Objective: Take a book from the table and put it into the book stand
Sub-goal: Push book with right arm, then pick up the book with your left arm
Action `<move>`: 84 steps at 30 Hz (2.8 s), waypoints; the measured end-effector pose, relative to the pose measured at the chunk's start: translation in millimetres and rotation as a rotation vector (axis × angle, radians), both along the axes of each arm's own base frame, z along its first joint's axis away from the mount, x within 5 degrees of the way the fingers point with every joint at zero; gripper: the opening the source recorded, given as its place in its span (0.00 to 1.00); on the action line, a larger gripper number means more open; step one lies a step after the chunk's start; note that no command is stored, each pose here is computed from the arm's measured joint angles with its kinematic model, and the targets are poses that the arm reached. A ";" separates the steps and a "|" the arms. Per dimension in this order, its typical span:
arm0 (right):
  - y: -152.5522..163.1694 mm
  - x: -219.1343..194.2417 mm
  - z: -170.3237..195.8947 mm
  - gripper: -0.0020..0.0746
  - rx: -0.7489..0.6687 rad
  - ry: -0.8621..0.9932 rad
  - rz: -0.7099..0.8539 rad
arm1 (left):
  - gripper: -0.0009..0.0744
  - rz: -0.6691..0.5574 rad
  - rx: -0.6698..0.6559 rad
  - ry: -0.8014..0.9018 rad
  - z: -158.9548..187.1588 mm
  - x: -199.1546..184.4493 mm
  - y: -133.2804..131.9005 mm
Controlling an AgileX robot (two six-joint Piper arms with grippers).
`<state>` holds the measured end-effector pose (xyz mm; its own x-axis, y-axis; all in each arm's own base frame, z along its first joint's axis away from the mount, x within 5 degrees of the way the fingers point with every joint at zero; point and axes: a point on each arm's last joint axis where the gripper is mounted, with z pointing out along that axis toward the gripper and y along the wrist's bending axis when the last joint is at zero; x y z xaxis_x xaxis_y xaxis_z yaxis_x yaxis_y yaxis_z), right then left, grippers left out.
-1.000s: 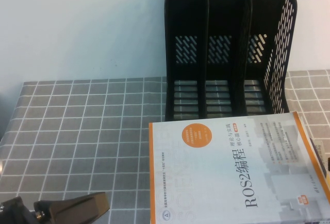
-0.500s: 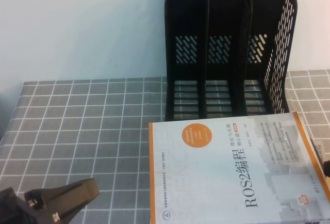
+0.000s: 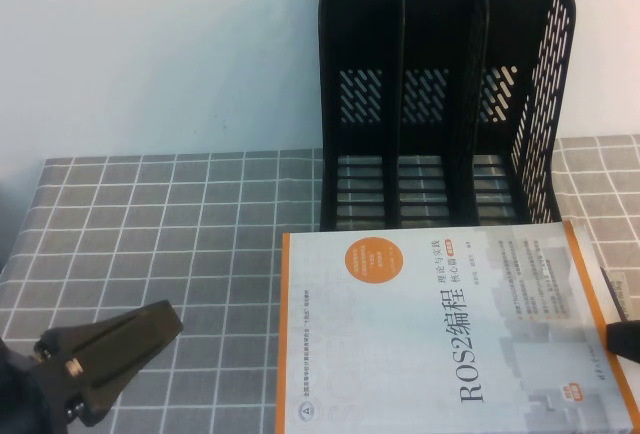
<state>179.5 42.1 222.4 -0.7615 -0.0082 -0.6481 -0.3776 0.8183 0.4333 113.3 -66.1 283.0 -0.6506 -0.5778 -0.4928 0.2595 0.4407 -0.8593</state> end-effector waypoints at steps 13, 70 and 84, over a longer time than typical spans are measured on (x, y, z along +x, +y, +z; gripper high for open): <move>-9.6 17.2 5.3 0.02 -0.078 -0.061 -0.084 | 0.01 0.011 -0.082 0.059 1.0 0.9 -0.3; 18.8 28.9 -9.4 0.02 0.015 0.011 -0.038 | 0.35 -0.455 0.093 0.226 21.3 127.1 -3.5; 19.9 28.8 -8.9 0.02 0.034 0.016 -0.037 | 0.82 -0.454 0.123 0.406 -32.2 156.7 13.8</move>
<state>208.3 62.0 213.5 -0.7709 0.0423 -0.6355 -0.3400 0.8164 0.4668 270.0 -52.4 250.8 -0.9677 -0.1541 -0.1997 0.1071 0.4657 -0.8785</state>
